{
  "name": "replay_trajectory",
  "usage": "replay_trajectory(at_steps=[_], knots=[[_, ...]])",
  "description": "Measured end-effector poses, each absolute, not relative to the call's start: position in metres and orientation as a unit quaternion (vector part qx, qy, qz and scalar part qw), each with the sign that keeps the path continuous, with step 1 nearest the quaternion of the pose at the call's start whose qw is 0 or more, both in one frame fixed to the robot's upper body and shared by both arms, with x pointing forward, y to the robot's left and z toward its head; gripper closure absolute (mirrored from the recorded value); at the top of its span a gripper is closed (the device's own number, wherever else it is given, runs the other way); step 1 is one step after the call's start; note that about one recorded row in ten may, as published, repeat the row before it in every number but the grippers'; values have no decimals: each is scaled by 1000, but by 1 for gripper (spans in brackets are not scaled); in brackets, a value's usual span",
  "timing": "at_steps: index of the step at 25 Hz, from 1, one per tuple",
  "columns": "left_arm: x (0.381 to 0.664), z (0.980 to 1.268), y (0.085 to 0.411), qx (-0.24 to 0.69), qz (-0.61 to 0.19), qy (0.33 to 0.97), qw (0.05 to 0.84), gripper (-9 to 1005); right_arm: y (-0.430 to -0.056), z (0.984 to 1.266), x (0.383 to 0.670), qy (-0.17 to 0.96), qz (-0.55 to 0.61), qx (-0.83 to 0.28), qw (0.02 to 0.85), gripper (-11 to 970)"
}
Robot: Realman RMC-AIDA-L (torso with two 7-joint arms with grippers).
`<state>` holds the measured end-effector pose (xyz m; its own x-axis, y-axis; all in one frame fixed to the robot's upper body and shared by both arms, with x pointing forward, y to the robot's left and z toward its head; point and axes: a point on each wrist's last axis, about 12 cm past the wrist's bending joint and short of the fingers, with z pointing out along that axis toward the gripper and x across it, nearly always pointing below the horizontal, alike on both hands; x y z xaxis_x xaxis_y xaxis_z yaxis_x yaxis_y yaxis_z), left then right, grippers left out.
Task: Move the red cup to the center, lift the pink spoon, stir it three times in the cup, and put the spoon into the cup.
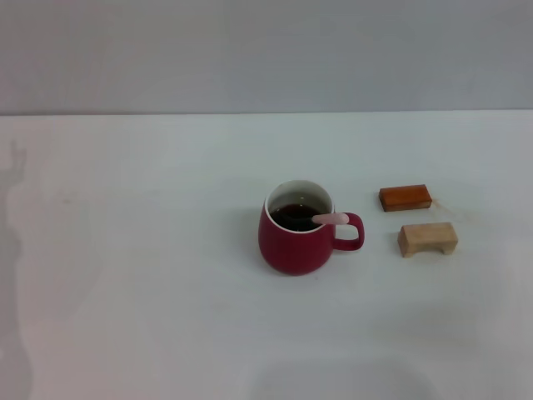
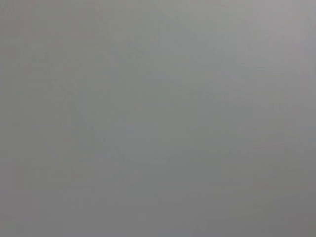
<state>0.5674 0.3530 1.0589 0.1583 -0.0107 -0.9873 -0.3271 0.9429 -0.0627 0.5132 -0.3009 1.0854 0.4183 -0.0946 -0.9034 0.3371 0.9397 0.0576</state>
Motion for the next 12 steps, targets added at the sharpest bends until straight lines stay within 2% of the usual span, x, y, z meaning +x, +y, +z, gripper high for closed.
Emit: replay_trajectory(at_steps=[8, 12], knots=[[560, 1054, 355, -141, 104, 642, 746, 153, -351, 1056, 490, 531, -103, 186, 820, 673], [557, 1053, 356, -143, 105, 641, 746, 153, -366, 1051, 488, 550, -97, 159, 814, 672]])
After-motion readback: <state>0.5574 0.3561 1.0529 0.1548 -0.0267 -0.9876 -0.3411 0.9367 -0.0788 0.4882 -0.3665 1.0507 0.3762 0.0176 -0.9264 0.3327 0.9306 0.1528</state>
